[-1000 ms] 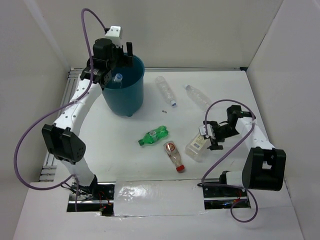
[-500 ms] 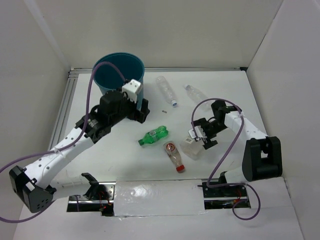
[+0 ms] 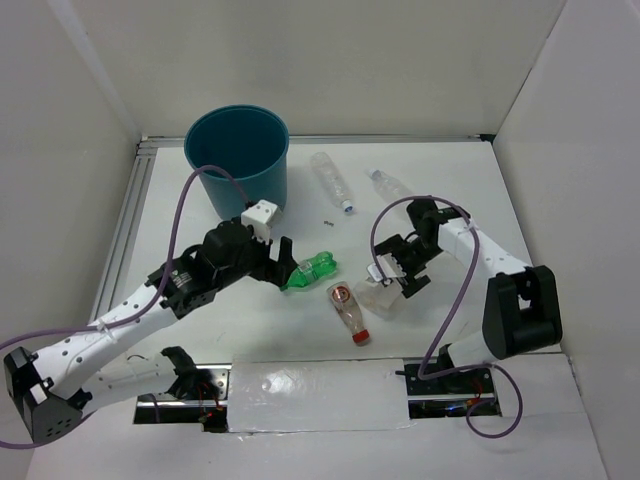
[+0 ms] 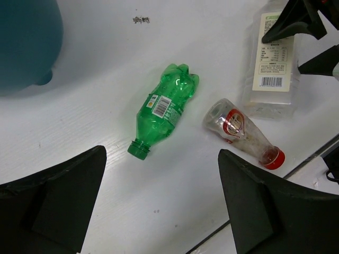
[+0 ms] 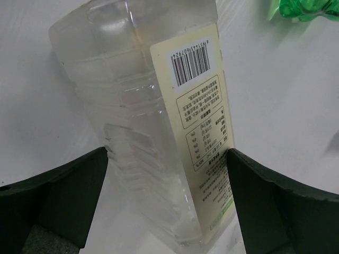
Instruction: Put the plastic bottles in the bin
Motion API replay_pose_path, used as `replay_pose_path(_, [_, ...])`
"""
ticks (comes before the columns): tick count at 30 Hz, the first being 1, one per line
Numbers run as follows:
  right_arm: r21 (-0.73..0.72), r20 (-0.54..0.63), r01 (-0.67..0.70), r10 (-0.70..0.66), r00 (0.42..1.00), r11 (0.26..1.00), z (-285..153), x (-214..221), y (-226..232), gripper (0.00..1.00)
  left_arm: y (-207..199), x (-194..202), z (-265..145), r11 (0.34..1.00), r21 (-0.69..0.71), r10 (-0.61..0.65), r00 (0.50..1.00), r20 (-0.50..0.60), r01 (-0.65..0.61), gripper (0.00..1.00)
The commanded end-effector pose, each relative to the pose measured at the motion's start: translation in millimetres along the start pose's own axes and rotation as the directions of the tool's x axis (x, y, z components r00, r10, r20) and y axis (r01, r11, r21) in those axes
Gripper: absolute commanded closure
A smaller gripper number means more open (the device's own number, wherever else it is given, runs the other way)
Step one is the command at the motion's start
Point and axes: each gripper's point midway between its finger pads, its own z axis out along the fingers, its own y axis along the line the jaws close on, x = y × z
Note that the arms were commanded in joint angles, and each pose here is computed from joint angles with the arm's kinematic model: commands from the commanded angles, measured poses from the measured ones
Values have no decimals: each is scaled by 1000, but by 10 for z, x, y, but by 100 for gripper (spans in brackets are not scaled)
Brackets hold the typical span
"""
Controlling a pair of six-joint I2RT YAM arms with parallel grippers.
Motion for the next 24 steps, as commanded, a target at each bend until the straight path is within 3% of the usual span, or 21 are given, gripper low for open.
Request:
replay_pose_path(1, [-9, 41, 521, -520, 853, 854, -5, -175, 75, 3, 18, -22, -63, 999, -14, -45, 998, 37, 46, 1])
replay_pose_path(5, [131, 9, 504, -510, 860, 854, -181, -368, -39, 0, -25, 29, -35, 999, 4, -50, 998, 31, 50, 1])
replay_pose_path(9, [169, 4, 508, -516, 857, 845, -251, -459, 3, 0, -77, 3, 18, 999, 26, -42, 999, 29, 41, 1])
replay_pose_path(14, [166, 8, 505, -514, 858, 847, -259, -472, 19, 0, -172, -42, 66, 999, 49, -13, 1000, 23, 12, 1])
replay_pose_path(19, [12, 83, 450, -449, 890, 893, -107, -323, 229, 0, -219, 20, 70, 998, 56, -21, 1000, 10, 20, 1])
replay_pose_path(24, [67, 52, 421, -425, 904, 904, 103, -190, 37, 0, -243, 48, 14, 998, 51, -34, 999, 25, 33, 1])
